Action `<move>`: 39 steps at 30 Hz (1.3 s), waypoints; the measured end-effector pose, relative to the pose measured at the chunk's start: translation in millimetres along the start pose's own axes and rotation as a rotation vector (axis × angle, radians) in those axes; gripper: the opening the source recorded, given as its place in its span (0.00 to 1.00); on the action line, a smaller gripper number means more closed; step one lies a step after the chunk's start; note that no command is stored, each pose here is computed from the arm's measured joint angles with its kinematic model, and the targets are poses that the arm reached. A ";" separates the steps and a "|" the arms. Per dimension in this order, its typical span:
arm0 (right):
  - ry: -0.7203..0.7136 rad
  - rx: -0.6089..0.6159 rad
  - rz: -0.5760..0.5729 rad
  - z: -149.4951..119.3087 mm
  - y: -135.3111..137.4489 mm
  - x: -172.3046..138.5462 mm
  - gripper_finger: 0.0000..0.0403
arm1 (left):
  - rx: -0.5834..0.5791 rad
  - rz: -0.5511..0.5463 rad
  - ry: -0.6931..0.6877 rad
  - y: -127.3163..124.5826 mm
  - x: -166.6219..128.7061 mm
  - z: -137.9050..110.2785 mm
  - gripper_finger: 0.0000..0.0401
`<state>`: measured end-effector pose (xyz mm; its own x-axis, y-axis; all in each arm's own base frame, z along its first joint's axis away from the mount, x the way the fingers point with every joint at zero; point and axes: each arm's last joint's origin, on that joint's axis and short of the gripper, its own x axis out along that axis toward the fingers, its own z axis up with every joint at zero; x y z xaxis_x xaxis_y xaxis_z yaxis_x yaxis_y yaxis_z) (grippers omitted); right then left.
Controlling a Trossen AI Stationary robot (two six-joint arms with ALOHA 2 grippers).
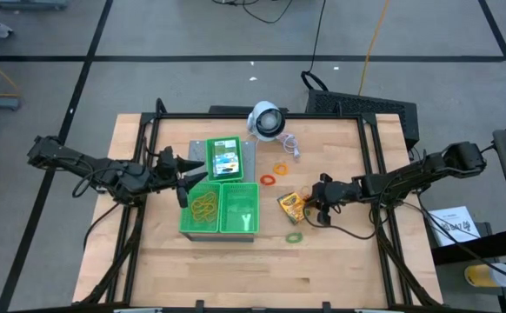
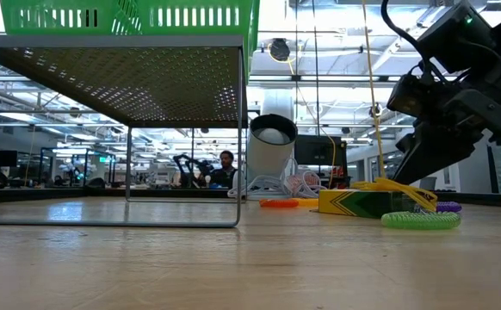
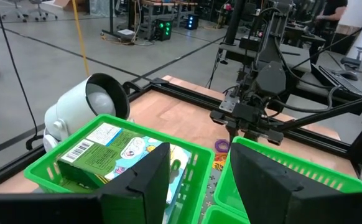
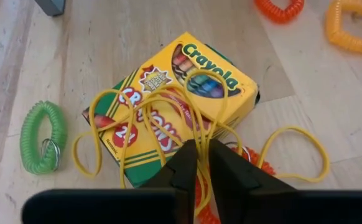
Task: Pick & Place Office Desk Supplies
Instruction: Put the yellow rubber band into the bottom left green basket on the shelf
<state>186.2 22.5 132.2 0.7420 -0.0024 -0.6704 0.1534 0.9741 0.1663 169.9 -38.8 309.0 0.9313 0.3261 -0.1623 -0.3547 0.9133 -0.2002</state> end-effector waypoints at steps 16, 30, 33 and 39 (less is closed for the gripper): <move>0.004 -0.022 -0.003 -0.4 -0.2 0.0 0.03 | -0.005 0.000 0.000 0.0 0.0 0.1 0.44; -0.077 -0.001 -0.008 6.9 0.6 2.8 0.27 | -0.008 0.000 -0.001 0.0 0.0 0.1 0.44; -0.063 0.009 -0.012 5.3 0.3 4.5 0.30 | -0.012 0.000 0.000 0.0 0.0 0.1 0.44; -0.044 0.017 -0.015 3.0 -0.1 7.7 0.31 | -0.011 0.000 0.000 0.0 0.0 0.1 0.44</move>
<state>193.8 21.7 129.2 0.7674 -0.0278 -0.6405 0.1759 0.9699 0.1686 169.9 -38.8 309.1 0.9312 0.3265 -0.1622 -0.3559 0.9103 -0.2112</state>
